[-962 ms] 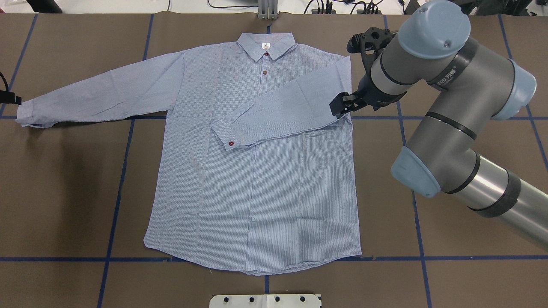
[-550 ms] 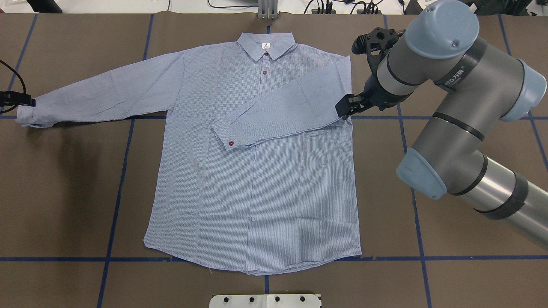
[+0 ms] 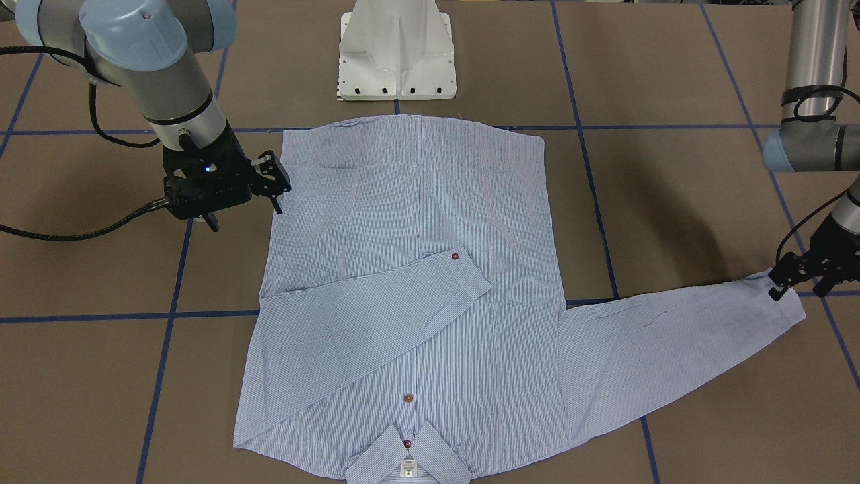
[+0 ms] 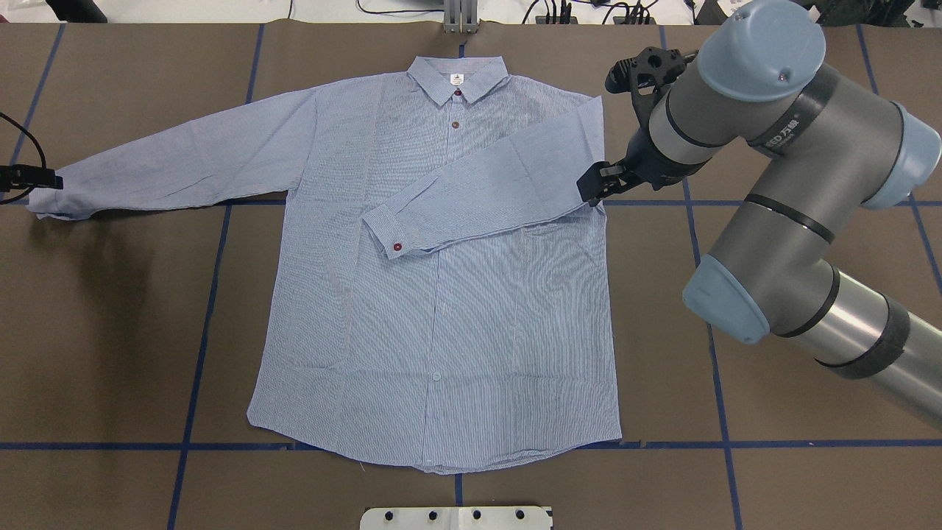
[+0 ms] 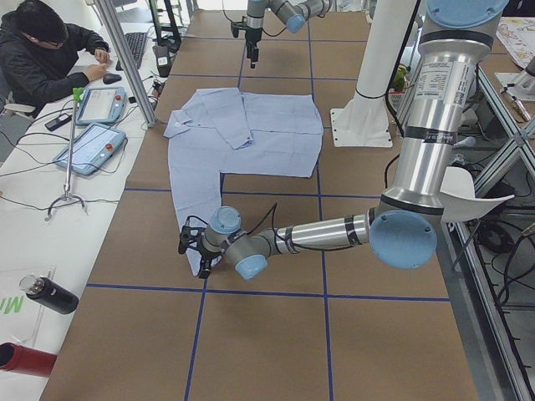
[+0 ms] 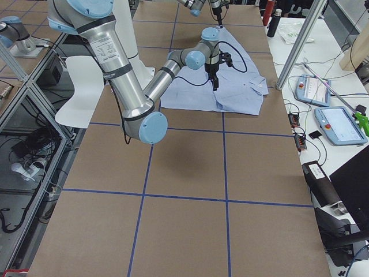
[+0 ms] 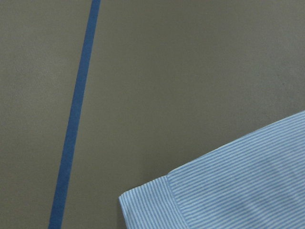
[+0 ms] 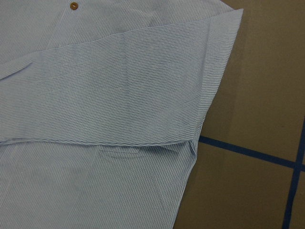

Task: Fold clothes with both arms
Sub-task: 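Move the left gripper down to the other sleeve's cuff while the right gripper holds still, then grasp the cuff with the left gripper and lift it toward the collar, then carry the sleeve across the shirt front with the left gripper and lay it down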

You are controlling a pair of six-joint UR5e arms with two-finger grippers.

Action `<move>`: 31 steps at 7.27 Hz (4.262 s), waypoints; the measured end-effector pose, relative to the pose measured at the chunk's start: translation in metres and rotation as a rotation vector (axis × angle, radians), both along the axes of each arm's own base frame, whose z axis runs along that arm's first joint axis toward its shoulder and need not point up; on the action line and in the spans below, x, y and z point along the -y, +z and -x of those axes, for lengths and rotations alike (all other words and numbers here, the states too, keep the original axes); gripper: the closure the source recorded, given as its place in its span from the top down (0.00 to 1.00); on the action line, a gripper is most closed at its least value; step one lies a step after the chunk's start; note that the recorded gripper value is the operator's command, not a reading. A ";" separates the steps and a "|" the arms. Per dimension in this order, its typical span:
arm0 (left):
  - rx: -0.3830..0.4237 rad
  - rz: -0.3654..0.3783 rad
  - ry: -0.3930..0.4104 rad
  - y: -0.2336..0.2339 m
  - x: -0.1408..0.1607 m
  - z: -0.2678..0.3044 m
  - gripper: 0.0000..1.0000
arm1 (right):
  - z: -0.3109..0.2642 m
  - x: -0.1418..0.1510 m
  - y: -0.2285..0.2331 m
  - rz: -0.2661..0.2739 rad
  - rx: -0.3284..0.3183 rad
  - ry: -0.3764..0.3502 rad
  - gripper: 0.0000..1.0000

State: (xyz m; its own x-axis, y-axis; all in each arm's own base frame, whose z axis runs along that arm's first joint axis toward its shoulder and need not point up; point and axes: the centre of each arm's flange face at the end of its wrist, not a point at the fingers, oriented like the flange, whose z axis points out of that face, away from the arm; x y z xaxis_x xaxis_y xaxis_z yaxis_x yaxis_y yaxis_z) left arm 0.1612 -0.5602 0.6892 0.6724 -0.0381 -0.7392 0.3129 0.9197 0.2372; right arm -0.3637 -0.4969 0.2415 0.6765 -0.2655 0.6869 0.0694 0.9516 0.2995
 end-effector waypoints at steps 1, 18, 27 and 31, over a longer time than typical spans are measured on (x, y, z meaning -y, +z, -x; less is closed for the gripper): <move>-0.004 0.002 0.008 0.000 -0.002 -0.007 0.97 | 0.000 0.000 0.001 0.000 0.000 0.000 1.00; -0.059 -0.037 0.046 -0.055 -0.020 -0.015 0.00 | -0.004 0.000 0.012 0.012 -0.012 0.002 1.00; -0.300 0.195 0.020 -0.483 0.033 -0.067 0.00 | -0.064 -0.040 0.096 0.111 -0.075 0.016 1.00; -0.416 0.326 -0.003 -0.532 0.017 -0.175 0.00 | -0.064 -0.040 0.098 0.115 -0.077 0.017 1.00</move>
